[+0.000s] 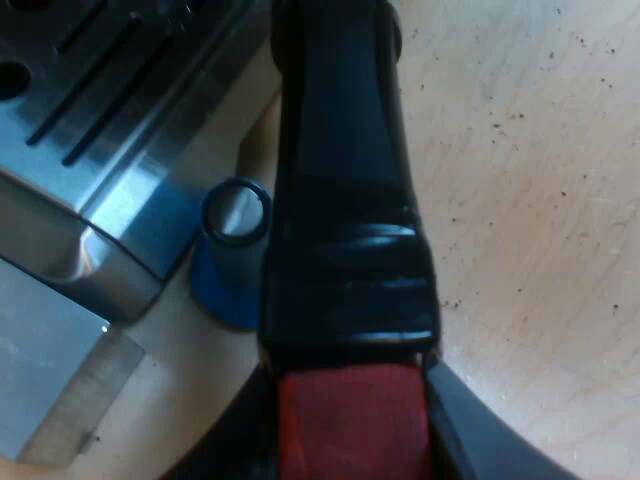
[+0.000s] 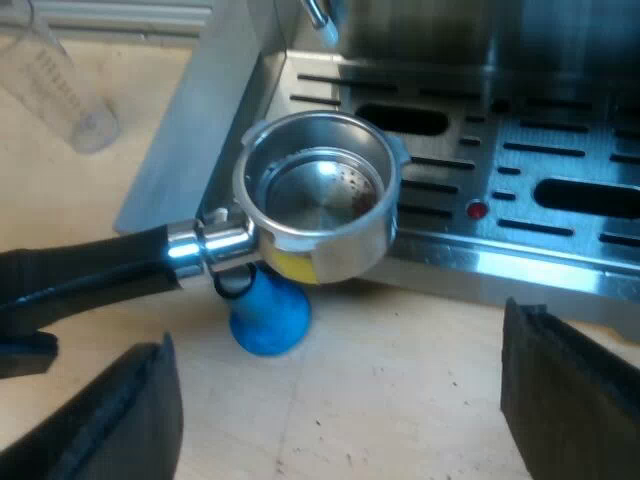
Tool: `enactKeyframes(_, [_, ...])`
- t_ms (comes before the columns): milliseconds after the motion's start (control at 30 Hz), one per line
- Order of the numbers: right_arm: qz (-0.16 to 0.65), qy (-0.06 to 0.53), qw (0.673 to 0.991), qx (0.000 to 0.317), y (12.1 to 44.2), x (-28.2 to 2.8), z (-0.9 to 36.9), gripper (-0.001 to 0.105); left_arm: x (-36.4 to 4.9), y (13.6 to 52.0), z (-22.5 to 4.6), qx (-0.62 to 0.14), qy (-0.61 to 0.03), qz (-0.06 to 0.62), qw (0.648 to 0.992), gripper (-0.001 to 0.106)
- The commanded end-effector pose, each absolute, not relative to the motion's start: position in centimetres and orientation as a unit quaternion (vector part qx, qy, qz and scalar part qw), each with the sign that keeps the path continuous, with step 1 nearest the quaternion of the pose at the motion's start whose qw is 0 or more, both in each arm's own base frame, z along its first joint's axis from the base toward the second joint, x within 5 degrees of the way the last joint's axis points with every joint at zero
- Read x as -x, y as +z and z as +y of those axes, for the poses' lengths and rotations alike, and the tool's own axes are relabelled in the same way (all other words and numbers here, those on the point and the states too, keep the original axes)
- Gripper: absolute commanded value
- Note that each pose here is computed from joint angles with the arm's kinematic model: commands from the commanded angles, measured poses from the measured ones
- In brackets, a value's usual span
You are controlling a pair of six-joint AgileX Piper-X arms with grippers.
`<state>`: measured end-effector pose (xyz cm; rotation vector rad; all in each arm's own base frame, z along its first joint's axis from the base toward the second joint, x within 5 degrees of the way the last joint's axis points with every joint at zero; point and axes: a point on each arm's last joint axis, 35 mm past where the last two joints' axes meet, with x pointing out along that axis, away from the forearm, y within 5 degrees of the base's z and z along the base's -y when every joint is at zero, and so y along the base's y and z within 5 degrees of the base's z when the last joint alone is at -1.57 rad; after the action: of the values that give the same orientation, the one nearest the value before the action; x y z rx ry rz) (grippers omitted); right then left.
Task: Put the handle in the coffee machine
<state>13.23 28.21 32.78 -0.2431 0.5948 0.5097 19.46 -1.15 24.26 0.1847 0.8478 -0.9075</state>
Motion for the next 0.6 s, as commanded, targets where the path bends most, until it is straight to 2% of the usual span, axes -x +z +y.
enactKeyframes(33, [0.267,0.258,0.920,0.124,33.6,-13.3,28.4,0.068,-20.4,24.4,-1.3,-0.088,-0.443,0.377,0.809,0.000])
enactKeyframes(133, [0.274,0.272,0.917,0.104,33.6,-13.3,28.6,0.068,-21.4,24.0,-1.2,-0.082,-0.444,0.383,0.806,0.000])
enactKeyframes(200, [0.285,0.290,0.907,0.104,33.2,-13.3,29.0,0.068,-22.1,24.2,-1.2,-0.083,-0.444,0.382,0.806,0.000])
enactKeyframes(233, [0.285,0.290,0.906,0.118,32.8,-13.3,29.3,0.068,-22.6,24.5,-1.1,-0.087,-0.445,0.379,0.807,0.000])
enactKeyframes(267, [0.275,0.290,0.905,0.148,32.2,-13.2,29.7,0.068,-23.1,24.9,-1.1,-0.090,-0.444,0.374,0.809,0.000])
enactKeyframes(333, [0.258,0.283,0.907,0.174,31.1,-13.1,30.5,0.068,-23.8,25.4,-1.1,-0.092,-0.443,0.370,0.811,0.000])
enactKeyframes(500, [0.216,0.269,0.927,0.150,28.6,-13.2,32.2,0.068,-25.0,25.9,-1.0,-0.097,-0.444,0.366,0.812,0.000])
enactKeyframes(600, [0.181,0.258,0.938,0.142,26.8,-13.2,32.7,0.060,-25.2,25.7,-1.0,-0.102,-0.448,0.365,0.810,0.000])
